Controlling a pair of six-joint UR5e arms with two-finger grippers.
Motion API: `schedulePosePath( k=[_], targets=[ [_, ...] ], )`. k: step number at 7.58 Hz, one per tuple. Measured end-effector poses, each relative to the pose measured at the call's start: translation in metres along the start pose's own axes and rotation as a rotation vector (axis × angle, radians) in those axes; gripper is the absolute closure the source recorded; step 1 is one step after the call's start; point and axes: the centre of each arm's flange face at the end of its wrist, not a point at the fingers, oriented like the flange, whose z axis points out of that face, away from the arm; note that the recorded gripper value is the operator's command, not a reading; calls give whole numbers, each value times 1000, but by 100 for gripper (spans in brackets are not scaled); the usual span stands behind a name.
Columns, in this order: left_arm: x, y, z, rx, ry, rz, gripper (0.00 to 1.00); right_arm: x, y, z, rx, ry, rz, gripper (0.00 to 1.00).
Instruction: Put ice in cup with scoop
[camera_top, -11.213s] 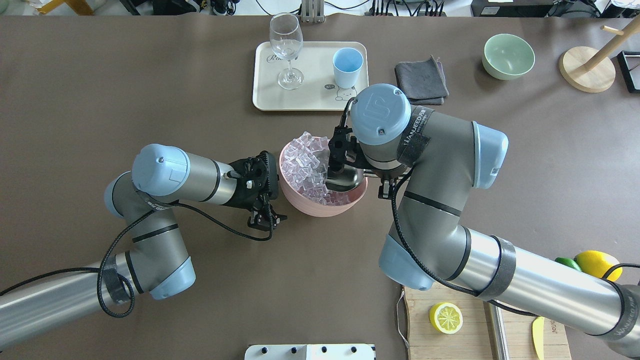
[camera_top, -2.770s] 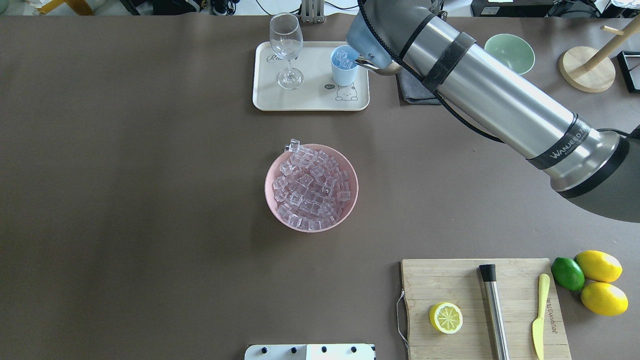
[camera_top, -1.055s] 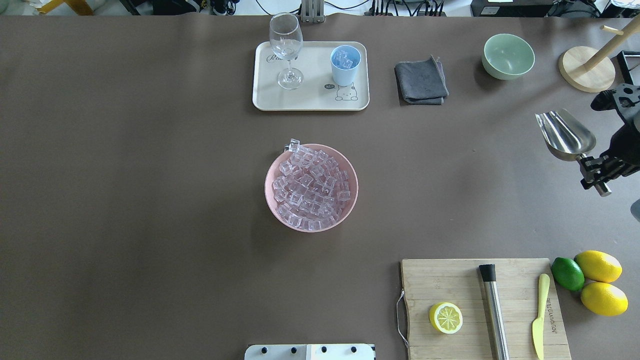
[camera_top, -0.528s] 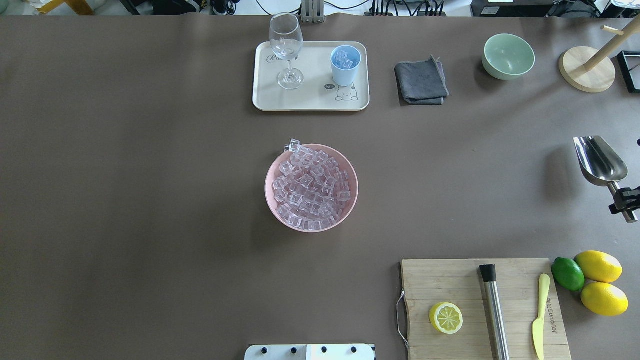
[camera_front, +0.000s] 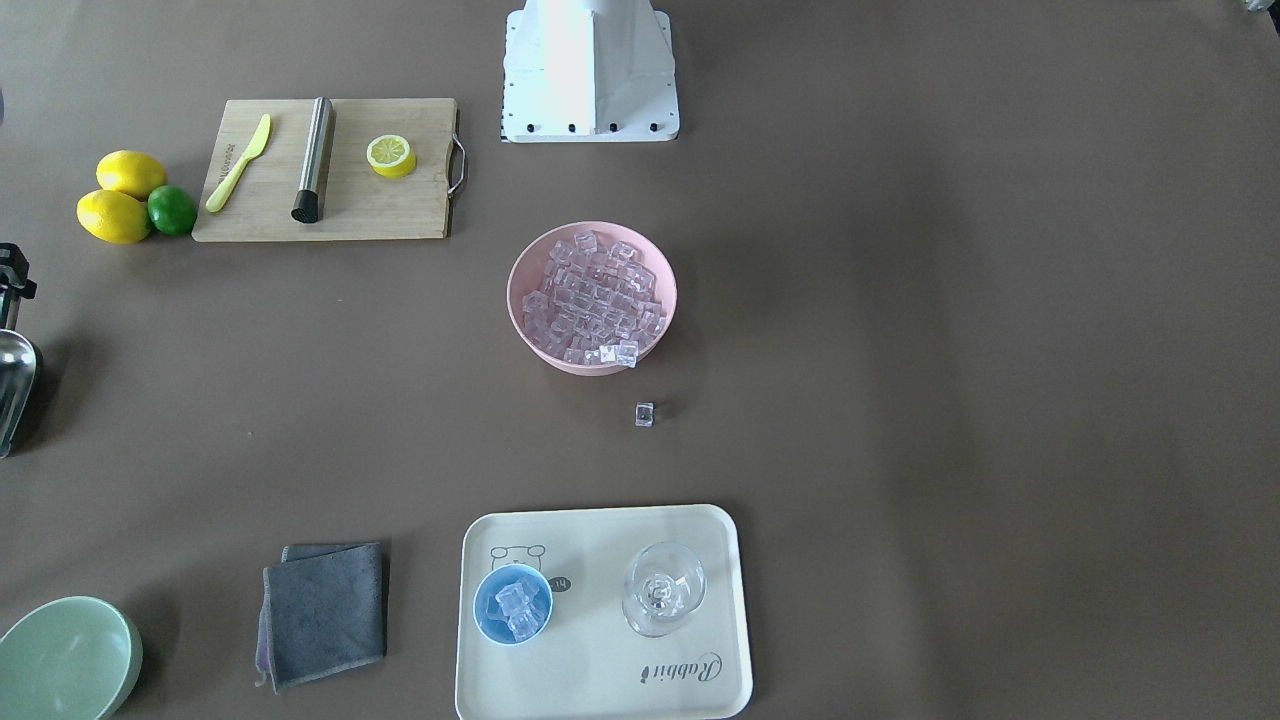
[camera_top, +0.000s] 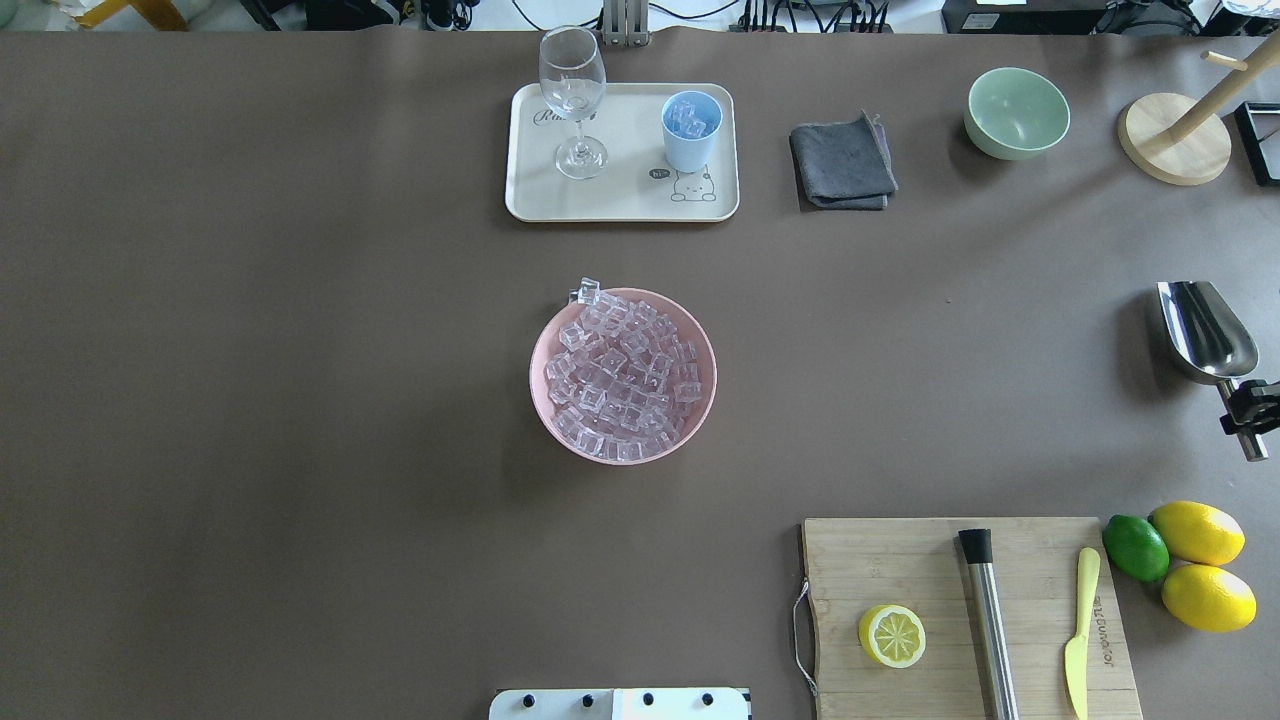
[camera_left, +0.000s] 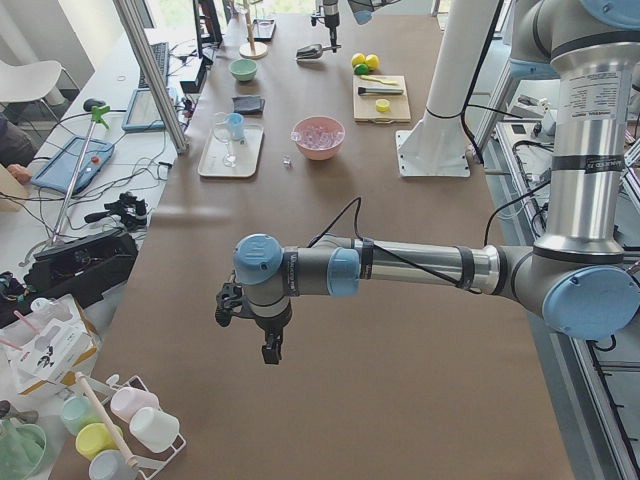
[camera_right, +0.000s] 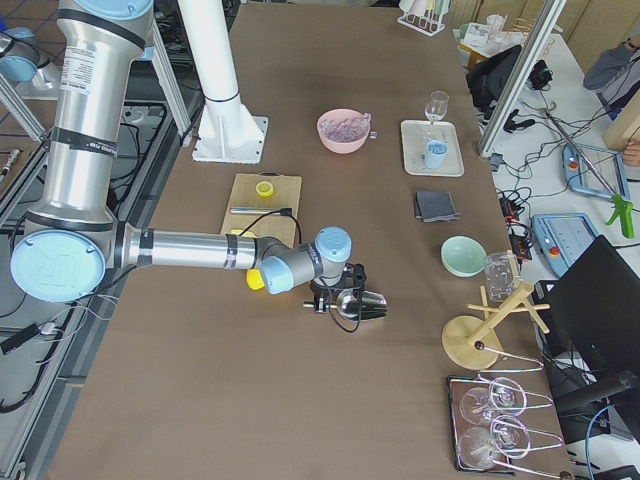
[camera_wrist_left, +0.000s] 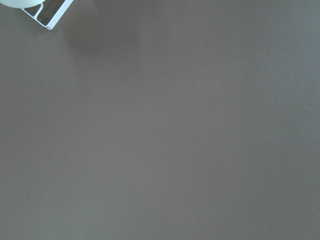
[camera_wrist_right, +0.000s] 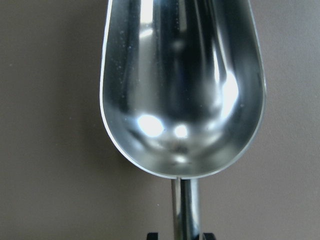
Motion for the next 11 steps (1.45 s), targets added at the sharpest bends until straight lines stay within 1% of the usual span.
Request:
schedulePosePath(
  k=[1, 3, 4, 5, 6, 7, 8, 9, 11],
  targets=[
    [0, 0, 0, 0, -1, 0, 1, 1, -2, -3, 5, -5, 4, 0],
    [2, 0, -2, 4, -1, 3, 1, 11, -5, -23, 24, -49, 26, 0],
    [2, 0, -3, 6, -1, 4, 1, 24, -7, -35, 42, -57, 10, 0],
    [2, 0, -5, 10, -1, 5, 1, 36, -9, -51, 49, -51, -17, 0],
    [1, 0, -2, 4, -2, 5, 1, 49, -9, -72, 44, -37, -41, 0],
    [-1, 1, 1, -2, -2, 2, 1, 60, -6, -94, 35, -23, -51, 0],
    [-2, 2, 2, -4, -2, -1, 1, 71, -1, -112, 29, -13, -38, 0],
    [-2, 2, 3, -6, -2, -2, 1, 81, 3, -123, 30, -4, -19, 0],
    [-1, 1, 2, -5, -2, -1, 1, 94, 8, -130, 32, 37, 6, 0]
  ],
)
